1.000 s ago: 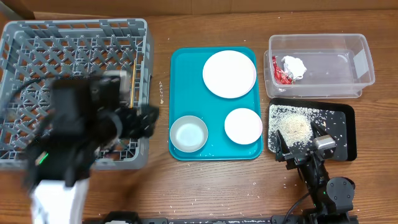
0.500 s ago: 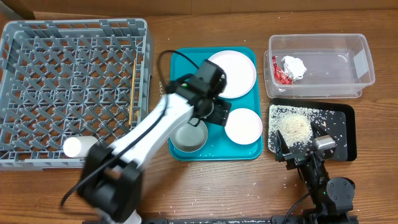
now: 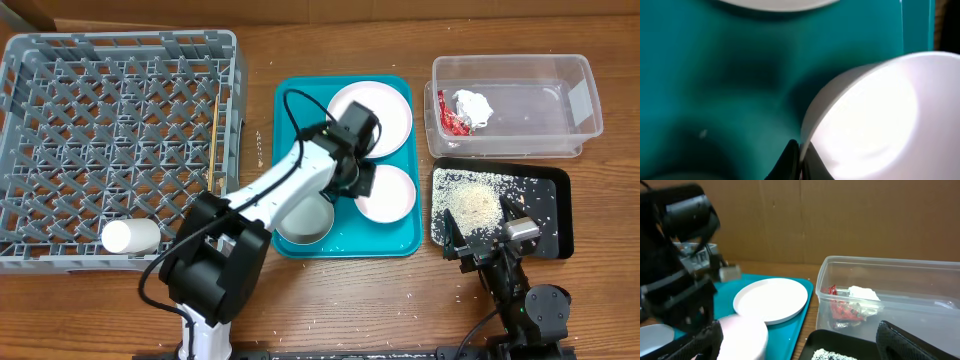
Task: Sort waste into correct bins and load items into the dishwasher
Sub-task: 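Grasp the small white bowl on the tray with the left gripper, then carry the small white bowl into the dish rack and release it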
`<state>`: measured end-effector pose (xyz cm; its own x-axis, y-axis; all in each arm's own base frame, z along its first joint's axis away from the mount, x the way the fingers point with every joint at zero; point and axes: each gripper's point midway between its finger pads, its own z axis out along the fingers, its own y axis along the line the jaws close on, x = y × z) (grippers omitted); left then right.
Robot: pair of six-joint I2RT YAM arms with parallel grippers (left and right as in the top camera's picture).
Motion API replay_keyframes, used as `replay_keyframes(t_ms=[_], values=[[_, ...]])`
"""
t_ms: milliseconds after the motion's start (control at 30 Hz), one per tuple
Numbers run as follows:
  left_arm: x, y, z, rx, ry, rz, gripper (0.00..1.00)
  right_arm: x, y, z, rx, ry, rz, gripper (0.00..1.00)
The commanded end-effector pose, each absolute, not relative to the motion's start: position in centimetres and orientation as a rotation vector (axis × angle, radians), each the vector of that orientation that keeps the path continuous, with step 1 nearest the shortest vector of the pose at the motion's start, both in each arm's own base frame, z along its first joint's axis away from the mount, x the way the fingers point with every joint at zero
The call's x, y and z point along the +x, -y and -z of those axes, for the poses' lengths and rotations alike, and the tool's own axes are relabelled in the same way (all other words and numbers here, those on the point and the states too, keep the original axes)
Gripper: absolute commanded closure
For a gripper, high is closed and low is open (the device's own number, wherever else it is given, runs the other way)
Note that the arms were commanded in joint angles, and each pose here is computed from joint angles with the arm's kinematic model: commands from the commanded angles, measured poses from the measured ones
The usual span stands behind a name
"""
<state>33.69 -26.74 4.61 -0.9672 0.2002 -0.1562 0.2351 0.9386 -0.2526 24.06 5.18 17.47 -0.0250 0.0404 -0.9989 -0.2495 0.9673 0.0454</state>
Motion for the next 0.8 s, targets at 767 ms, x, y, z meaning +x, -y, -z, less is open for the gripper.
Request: replay_keyframes(t_ms=[767], values=[[36.5,-12.1,-24.9,-0.588,-2.286,-1.406,0.96,24.1,-5.0,-17.3,-0.16,-1.576,-0.223,0.0]])
